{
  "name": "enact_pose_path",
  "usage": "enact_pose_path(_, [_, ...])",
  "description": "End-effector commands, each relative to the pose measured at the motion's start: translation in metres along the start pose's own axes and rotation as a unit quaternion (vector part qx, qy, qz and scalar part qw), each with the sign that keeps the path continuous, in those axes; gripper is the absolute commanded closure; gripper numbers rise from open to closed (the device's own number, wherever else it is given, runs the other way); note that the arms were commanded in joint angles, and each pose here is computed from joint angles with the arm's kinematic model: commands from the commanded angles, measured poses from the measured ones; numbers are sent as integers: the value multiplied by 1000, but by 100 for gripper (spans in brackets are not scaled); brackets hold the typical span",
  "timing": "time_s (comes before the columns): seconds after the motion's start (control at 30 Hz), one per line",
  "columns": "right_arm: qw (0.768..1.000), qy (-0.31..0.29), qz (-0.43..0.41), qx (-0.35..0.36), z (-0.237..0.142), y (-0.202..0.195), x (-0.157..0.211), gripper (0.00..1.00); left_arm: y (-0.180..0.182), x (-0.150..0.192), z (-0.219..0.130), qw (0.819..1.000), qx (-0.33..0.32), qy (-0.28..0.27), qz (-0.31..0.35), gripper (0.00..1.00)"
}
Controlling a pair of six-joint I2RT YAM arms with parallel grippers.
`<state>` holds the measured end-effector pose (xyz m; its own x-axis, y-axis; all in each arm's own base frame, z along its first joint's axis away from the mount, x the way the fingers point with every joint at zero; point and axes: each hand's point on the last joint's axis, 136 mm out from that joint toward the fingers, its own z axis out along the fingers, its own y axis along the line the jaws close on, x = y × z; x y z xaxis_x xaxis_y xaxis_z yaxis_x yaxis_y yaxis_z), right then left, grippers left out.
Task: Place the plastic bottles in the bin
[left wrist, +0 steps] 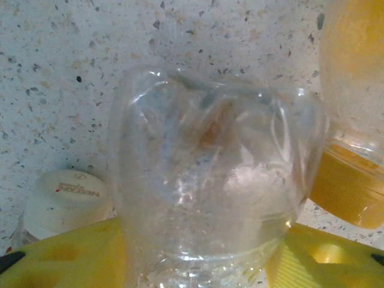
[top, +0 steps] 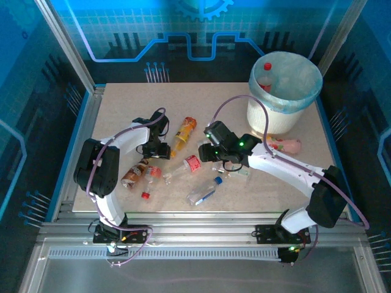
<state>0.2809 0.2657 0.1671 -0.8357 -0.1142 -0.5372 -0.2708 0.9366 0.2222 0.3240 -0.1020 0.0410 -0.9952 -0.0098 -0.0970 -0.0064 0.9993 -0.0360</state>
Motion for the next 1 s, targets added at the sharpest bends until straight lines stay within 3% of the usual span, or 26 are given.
enact_pose_path(0.0, [1000,-21,5,-13,-16,2,-12,45,1,-13,-21,999,-1,-35,9,45])
enact_pose_path(0.17, [998,-52,-2,-45,-43,18,-33,45,2,-25,-83,994,7,-108,10,46])
enact_pose_path(0.33, [984,-126,-28,-124,-92,50,-66,44,-9,-31,-175,969,49,-234,54,47])
enact_pose_path(0.43, [961,-182,-62,-200,-136,73,-81,42,-39,-21,-235,928,94,-332,137,50])
enact_pose_path(0.5, [939,-220,-91,-246,-169,86,-87,40,-70,-2,-269,887,134,-389,211,51])
enact_pose_path(0.6, [912,-266,-123,-288,-210,94,-90,36,-115,33,-298,819,197,-436,317,50])
enact_pose_path(0.67, [899,-279,-145,-307,-228,98,-87,31,-136,51,-308,783,233,-456,353,50])
enact_pose_path(0.83, [890,-262,-198,-317,-240,105,-67,24,-165,72,-322,745,282,-466,384,52])
enact_pose_path(0.87, [891,-255,-199,-318,-238,106,-63,17,-170,76,-323,738,285,-468,393,52])
enact_pose_path(0.97, [893,-240,-201,-323,-235,109,-56,15,-182,84,-325,722,286,-474,415,52])
